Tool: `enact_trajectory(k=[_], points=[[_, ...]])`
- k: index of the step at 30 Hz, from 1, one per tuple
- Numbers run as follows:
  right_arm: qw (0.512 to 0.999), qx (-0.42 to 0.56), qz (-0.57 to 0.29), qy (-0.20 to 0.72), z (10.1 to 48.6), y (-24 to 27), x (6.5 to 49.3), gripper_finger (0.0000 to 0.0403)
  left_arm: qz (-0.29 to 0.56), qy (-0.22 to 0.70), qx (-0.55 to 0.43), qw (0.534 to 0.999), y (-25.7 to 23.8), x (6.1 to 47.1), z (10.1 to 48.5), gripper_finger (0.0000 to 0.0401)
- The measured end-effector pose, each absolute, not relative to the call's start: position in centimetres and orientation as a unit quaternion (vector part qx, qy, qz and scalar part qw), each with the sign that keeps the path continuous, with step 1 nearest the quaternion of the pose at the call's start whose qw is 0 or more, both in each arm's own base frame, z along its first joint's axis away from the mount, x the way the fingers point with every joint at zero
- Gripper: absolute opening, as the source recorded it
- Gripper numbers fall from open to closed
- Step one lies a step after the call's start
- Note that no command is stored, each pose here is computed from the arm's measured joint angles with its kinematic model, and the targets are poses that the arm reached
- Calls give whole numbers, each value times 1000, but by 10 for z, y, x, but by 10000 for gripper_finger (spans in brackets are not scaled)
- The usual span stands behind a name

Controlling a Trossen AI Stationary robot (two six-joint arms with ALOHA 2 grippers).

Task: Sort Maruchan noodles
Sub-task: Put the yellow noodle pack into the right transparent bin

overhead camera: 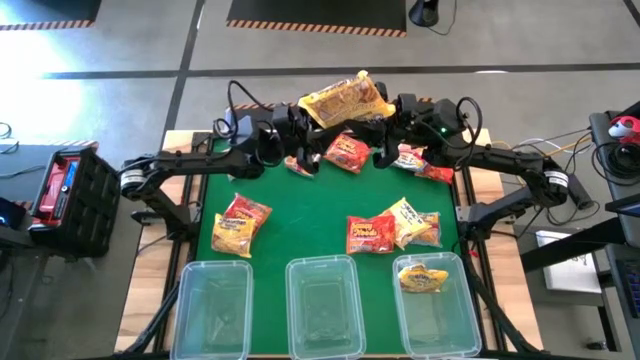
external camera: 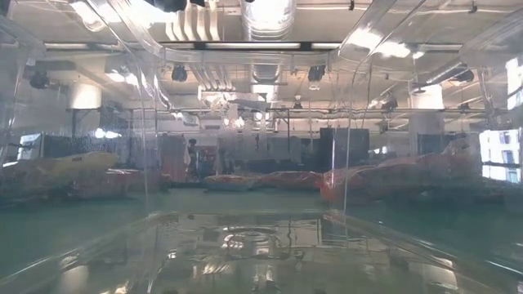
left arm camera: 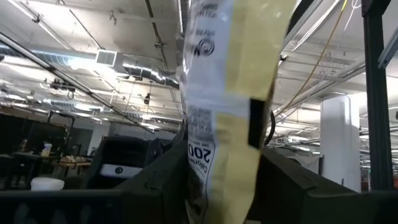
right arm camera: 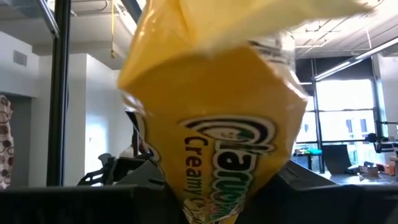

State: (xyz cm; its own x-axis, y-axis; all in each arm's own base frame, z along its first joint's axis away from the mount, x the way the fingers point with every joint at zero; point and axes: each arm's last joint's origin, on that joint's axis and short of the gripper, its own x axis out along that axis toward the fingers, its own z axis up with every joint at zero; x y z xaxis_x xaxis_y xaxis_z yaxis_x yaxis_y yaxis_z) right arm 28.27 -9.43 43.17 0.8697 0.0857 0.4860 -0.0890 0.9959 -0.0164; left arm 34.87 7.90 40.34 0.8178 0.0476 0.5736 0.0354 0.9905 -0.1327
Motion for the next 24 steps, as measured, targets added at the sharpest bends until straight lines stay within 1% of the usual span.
enact_trajectory(k=[3, 7, 12, 17, 21, 24], points=[[967, 5, 46, -252, 432, -94, 282, 128, 3, -290, -78, 954, 79, 350, 401, 181], [968, 0, 40, -248, 436, -94, 276, 117, 9, -270, -81, 959, 82, 350, 400, 212], [978, -8, 5, -210, 441, -94, 260, 121, 20, -239, -85, 967, 85, 345, 402, 232], [992, 2, -43, -116, 441, -91, 239, 120, 35, -197, -91, 975, 89, 339, 401, 232], [997, 38, -62, -14, 443, -84, 220, 118, 46, -163, -80, 982, 89, 336, 400, 231], [992, 80, -72, 70, 442, -79, 207, 121, 52, -154, -77, 984, 91, 335, 400, 231]])
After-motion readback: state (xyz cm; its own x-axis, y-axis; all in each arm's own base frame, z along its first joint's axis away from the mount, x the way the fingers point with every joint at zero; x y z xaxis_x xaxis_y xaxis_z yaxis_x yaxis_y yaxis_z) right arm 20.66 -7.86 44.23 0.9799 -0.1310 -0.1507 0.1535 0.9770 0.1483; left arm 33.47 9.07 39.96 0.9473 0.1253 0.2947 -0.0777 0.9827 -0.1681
